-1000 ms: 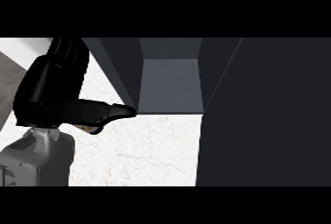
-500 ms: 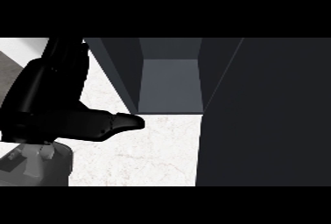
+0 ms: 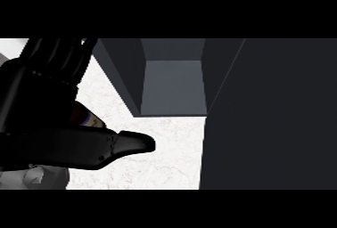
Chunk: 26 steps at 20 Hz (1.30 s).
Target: Pick up the wine, place it into the cabinet and close the cabinet
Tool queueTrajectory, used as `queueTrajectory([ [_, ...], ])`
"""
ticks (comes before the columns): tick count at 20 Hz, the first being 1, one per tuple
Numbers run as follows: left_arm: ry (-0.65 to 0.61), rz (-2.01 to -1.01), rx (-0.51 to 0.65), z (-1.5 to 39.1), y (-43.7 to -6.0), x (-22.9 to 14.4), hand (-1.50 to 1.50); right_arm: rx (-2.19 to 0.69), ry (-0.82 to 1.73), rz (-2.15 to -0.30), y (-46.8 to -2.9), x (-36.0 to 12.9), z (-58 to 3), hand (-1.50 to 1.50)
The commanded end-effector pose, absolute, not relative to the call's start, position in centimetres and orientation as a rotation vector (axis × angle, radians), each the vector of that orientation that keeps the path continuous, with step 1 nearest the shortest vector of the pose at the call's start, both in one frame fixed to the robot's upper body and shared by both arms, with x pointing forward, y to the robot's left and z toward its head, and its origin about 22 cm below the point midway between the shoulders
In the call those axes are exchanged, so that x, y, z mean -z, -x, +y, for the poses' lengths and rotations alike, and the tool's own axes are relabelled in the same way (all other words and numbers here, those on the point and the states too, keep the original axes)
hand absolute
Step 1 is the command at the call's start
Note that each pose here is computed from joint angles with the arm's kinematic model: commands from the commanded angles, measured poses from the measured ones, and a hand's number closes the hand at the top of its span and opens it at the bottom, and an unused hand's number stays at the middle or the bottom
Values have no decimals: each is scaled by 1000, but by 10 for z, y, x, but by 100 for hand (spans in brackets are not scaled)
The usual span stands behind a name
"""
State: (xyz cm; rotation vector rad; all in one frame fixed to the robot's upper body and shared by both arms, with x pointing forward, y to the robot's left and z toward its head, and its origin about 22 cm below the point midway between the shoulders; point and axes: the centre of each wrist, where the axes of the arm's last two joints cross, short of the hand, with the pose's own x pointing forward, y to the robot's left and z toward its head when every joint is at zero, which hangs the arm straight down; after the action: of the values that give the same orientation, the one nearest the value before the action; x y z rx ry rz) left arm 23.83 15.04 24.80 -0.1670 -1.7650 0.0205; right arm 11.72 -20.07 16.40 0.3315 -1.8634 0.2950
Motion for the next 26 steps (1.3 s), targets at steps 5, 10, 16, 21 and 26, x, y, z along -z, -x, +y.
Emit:
queueTrajectory([
  [5,102,-1782,-67,162,-224,-261,-150,-270,-337,-1952,-78,-202,-209,-150],
  [10,56,-1769,-75,192,-221,-256,-150,-279,-336,-1945,-78,-199,-205,-150],
  [16,-9,-1786,-88,212,-228,-260,-150,-304,-322,-1930,-71,-204,-213,-150],
  [21,-71,-1765,-87,225,-236,-257,-150,-294,-326,-1953,-78,-208,-211,-150],
  [26,-112,-1758,-106,255,-237,-241,-150,-281,-371,-1942,-76,-208,-204,-150],
])
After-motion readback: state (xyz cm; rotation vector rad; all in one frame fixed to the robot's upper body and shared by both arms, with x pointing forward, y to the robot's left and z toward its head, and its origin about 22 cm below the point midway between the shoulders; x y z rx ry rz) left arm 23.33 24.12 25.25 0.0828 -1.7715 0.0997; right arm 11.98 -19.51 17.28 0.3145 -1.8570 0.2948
